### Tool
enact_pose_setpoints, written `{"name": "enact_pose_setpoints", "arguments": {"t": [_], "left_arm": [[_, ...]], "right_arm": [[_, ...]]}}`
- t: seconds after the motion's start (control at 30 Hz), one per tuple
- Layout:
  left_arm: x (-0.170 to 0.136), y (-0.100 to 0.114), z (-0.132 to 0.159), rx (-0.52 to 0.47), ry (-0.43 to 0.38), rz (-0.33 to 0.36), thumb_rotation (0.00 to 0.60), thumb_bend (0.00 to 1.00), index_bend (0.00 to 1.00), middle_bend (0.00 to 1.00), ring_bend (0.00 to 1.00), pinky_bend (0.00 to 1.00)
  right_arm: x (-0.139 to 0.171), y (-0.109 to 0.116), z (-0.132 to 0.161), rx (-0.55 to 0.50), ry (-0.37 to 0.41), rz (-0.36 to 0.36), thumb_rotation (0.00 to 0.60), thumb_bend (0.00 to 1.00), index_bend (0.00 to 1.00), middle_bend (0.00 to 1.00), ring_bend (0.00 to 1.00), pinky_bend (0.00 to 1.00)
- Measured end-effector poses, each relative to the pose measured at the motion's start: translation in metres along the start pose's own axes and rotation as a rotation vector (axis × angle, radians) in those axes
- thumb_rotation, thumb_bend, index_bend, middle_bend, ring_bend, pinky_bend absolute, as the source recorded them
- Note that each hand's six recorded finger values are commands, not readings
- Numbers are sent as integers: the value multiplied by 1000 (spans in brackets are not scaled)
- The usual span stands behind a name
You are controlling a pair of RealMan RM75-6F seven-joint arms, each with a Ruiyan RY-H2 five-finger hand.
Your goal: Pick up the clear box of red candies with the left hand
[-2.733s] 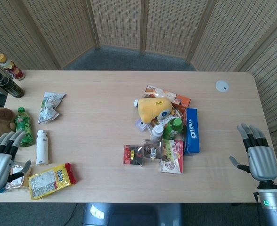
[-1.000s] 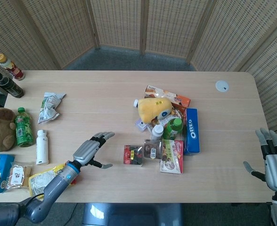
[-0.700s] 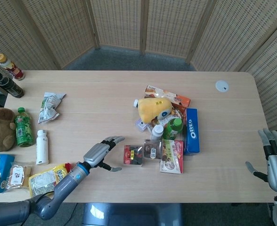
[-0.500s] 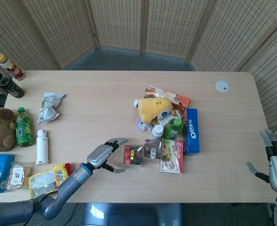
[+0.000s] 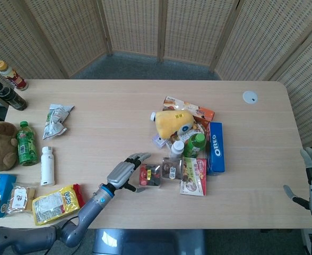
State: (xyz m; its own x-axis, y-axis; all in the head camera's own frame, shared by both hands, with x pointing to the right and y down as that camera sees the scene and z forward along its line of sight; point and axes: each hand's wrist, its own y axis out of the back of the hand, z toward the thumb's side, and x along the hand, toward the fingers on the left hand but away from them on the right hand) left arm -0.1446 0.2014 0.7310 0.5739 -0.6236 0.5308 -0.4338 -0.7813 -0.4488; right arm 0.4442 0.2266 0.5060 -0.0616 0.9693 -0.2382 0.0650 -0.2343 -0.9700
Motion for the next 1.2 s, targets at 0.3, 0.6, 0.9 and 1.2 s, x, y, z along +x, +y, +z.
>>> {"name": "enact_pose_setpoints", "arguments": {"t": [0.3, 0.6, 0.9, 1.2], "left_arm": [[5, 4, -6, -63, 13, 45, 600, 313, 308, 315, 490, 485], [-9, 37, -10, -93, 1, 117, 600, 299, 312, 323, 499, 494], [-40, 100, 8, -88, -62, 239, 600, 291, 313, 326, 494, 489], [-61, 162, 42, -77, -150, 381, 600, 281, 312, 328, 487, 485]], "right_arm": [[2, 1, -4, -3, -9, 0, 586, 202, 0, 12, 0, 0], [-1, -3, 0, -9, 1, 8, 588, 202, 0, 12, 0, 0], [-5, -13, 5, -23, 17, 27, 586, 204, 0, 13, 0, 0], [-5, -17, 4, -34, 16, 28, 587, 204, 0, 12, 0, 0]]}}
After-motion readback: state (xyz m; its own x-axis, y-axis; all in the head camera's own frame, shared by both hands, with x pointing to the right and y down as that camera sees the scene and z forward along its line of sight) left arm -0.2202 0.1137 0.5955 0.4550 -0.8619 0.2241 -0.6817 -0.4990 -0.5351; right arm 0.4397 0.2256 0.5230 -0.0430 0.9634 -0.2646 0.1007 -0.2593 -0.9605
